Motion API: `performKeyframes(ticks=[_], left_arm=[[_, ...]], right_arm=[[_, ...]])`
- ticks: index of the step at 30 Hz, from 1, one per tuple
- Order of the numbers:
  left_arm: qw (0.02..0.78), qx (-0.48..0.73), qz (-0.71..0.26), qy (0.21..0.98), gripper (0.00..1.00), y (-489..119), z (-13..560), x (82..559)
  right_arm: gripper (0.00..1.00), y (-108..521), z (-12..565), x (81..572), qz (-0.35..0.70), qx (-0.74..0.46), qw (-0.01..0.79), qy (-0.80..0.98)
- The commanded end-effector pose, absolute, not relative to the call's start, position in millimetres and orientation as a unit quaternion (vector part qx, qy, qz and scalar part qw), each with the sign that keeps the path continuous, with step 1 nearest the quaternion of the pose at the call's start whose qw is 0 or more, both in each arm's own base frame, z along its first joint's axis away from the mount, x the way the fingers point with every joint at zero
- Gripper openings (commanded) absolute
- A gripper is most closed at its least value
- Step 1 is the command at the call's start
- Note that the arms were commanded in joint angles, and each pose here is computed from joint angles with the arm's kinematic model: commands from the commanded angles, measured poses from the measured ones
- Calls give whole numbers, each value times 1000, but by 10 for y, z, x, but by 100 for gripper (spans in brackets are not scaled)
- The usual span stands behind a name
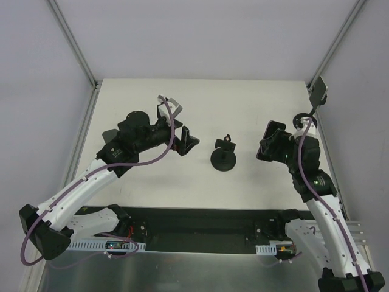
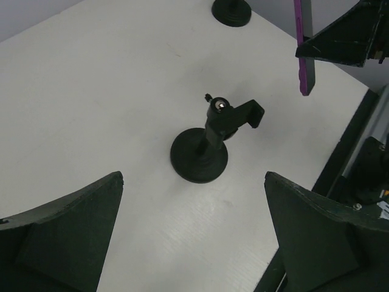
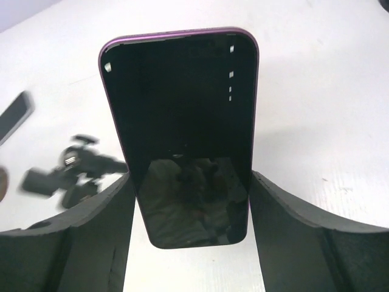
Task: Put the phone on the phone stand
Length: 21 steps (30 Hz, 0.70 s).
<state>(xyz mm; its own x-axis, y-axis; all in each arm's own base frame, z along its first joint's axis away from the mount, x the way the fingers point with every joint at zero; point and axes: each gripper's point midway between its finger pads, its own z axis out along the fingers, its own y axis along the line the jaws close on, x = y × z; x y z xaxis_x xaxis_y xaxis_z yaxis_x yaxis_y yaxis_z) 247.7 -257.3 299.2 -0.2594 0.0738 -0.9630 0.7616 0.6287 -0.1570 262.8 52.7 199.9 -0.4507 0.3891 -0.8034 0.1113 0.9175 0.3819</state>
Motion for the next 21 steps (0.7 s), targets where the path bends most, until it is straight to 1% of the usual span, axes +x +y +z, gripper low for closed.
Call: performKeyframes(ticks=[1,3,5,6,7,12,16,17,19,21], left_arm=[[485,296,-421,707,99,-2847,3283,2255],[449,299,-465,702,99,-2980,3401,2159],[414,278,-506,704,97,-3076,3575,2103],[399,273,-521,704,97,-3099,3626,2062],[372,259,-545,706,96,-3129,3691,1989],[327,250,-586,698,96,-3176,3904,1846],[307,254,-591,701,95,-3158,3803,1745],[298,251,-588,709,95,-3156,3695,1736],[288,252,-586,714,92,-3138,3607,1675],[271,251,-581,726,89,-3113,3421,1629]], right_arm=[[1,818,2796,2510,174,51,588,789],[1,1015,2987,2399,199,5,593,780],[1,1135,3062,2317,202,-41,593,778],[1,1284,3179,2238,223,-68,593,771],[1,1341,3216,2203,221,-94,595,767],[1,1807,3228,1970,235,-206,574,757],[1,2165,3176,1858,222,-274,560,750],[1,2244,3163,1843,218,-284,558,749],[1,2436,3079,1789,205,-310,552,747],[1,2635,3078,1716,219,-325,551,736]])
